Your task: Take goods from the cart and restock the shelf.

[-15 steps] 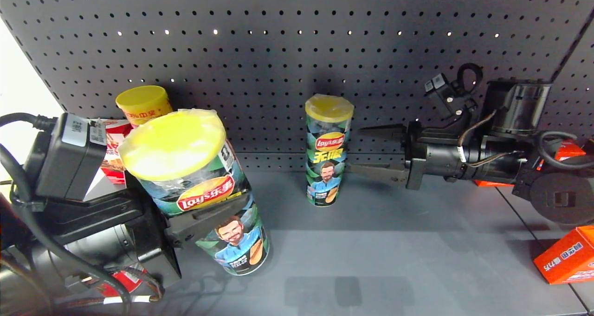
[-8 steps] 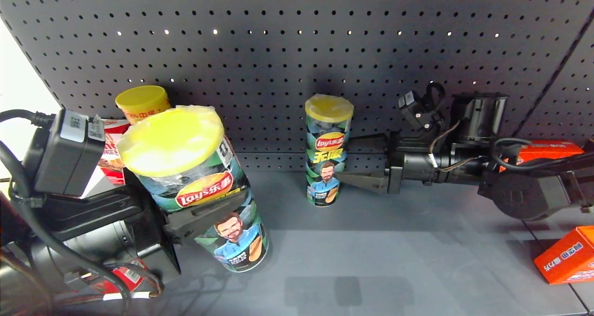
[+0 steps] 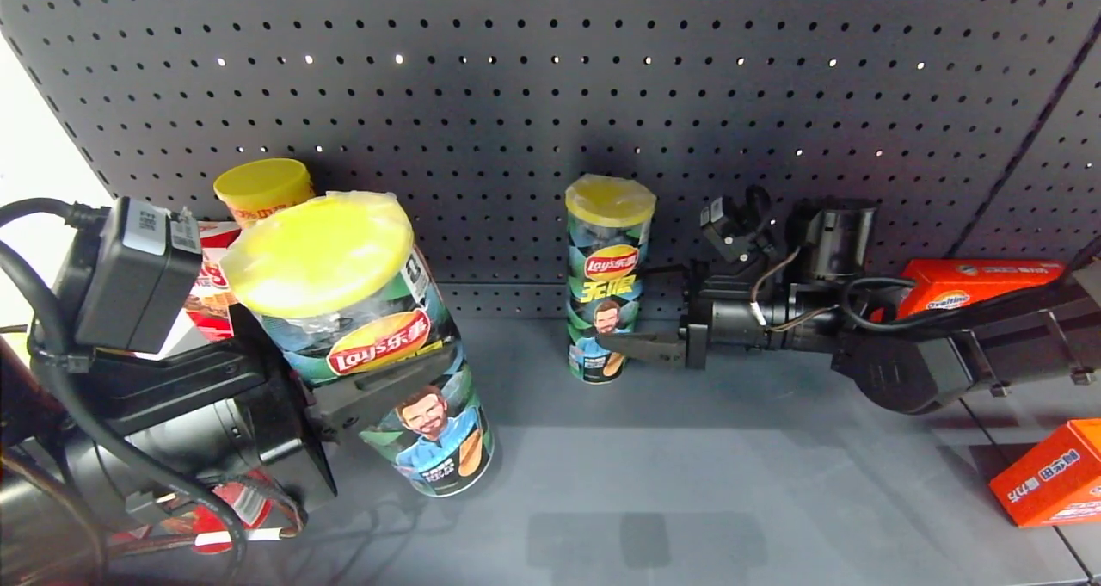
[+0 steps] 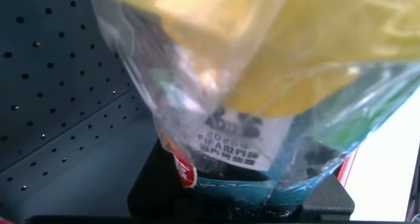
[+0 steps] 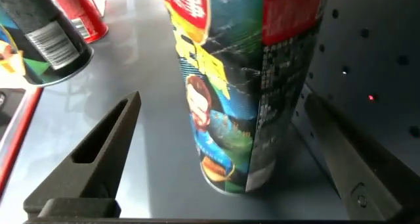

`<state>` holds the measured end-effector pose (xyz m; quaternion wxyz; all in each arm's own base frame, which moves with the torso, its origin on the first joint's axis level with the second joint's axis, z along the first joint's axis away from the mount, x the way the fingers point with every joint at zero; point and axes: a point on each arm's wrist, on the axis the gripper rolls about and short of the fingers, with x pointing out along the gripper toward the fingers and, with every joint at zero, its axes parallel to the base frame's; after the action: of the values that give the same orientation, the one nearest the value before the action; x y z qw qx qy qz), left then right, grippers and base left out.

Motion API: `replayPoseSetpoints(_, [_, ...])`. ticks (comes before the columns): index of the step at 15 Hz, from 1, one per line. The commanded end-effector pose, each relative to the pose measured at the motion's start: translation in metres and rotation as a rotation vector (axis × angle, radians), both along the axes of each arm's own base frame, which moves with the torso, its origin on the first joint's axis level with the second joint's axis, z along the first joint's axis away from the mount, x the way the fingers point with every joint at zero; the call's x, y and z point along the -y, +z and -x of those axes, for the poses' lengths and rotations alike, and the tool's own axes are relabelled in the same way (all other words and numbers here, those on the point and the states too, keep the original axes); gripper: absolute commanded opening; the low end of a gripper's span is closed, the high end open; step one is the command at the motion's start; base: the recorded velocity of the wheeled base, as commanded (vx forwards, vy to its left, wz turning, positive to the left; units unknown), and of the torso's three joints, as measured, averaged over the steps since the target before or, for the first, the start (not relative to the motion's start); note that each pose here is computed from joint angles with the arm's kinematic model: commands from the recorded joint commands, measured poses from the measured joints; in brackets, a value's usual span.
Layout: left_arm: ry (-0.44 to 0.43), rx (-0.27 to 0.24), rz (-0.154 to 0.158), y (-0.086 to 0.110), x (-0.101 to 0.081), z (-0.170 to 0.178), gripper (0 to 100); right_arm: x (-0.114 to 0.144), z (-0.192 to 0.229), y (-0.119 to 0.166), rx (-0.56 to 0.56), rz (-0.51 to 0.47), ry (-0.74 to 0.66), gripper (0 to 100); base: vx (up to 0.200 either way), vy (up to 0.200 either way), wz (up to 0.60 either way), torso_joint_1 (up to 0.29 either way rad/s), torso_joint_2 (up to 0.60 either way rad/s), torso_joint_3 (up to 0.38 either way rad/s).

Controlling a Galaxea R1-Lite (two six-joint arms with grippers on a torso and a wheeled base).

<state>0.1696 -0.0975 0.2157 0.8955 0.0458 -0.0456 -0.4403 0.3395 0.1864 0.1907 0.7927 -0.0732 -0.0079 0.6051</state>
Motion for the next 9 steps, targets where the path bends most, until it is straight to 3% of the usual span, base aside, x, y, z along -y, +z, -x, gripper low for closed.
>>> replayPoseSetpoints(1, [0.002,0.003,0.002,0.001,0.000,-0.001,0,-0.009,-0.008,-0.009,-0.010,0.005,0.011,100,0.000,0.000,0.00,0.000,0.00,0.000])
replayPoseSetpoints(9, [0.002,-0.001,0.000,0.001,0.002,-0.004,0,-0.022,-0.023,-0.021,-0.011,0.007,0.019,100,0.000,0.000,0.00,0.000,0.00,0.000])
